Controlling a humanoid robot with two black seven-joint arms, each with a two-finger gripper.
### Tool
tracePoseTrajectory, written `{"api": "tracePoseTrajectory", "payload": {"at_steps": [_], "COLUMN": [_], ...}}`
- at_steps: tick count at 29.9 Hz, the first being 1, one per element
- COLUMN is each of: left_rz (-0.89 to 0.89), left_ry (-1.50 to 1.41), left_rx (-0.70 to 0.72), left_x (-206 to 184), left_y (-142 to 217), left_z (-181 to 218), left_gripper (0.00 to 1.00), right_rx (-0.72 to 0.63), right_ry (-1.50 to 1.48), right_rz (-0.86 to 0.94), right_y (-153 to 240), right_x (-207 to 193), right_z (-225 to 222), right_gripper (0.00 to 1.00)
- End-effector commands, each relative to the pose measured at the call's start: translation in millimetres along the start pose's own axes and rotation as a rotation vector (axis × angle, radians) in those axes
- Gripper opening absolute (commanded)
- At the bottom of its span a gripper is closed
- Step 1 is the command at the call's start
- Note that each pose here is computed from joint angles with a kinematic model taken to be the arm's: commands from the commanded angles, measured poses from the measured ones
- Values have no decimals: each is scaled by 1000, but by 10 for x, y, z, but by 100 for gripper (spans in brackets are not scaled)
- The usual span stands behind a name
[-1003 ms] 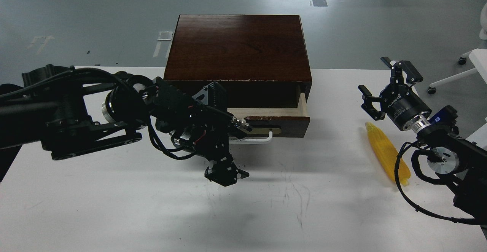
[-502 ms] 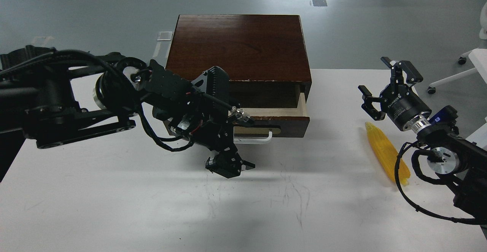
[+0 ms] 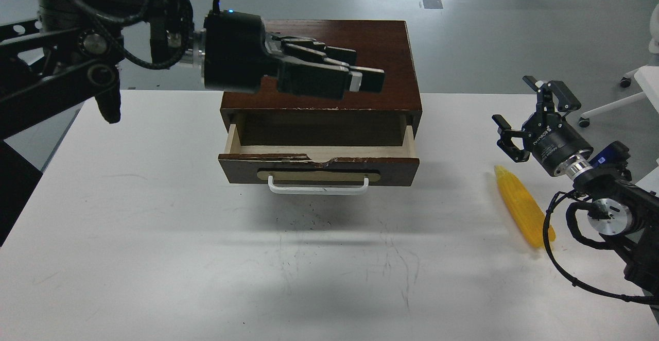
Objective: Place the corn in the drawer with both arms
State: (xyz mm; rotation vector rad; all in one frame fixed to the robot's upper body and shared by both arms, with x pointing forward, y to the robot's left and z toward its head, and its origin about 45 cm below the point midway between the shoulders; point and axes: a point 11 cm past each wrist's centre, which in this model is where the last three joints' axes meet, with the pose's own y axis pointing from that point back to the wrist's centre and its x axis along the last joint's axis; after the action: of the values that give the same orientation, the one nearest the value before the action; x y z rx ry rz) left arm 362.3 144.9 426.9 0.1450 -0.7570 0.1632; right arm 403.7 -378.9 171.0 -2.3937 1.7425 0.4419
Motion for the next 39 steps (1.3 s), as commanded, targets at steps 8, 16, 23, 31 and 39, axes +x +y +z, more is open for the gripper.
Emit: {"api": "tracePoseTrajectory", "payload": {"at_steps": [8, 16, 23, 31, 39], "left_rz": [544, 767, 776, 769, 765], "left_ry": [625, 747, 769, 774, 782], "left_rx": [24, 47, 22, 15, 10], "left_x": [-108, -229, -279, -288, -315], "left_y": [902, 1391, 1334, 1299, 1275], "left_z": [-997, -1448, -1466, -1461, -1470], "left_gripper": [99, 99, 99, 99, 99], "right_rx": [-16, -315, -538, -710, -732], "right_ry": [154, 814, 1177, 1392, 1393], "right_rz": [-60, -309, -424, -514, -550], "right_y": [113, 399, 723, 1008, 973], "right_x": [79, 51, 214, 415, 400], "right_z": [-503, -957, -964, -463, -224], "right_gripper": [100, 100, 100, 100, 97]}}
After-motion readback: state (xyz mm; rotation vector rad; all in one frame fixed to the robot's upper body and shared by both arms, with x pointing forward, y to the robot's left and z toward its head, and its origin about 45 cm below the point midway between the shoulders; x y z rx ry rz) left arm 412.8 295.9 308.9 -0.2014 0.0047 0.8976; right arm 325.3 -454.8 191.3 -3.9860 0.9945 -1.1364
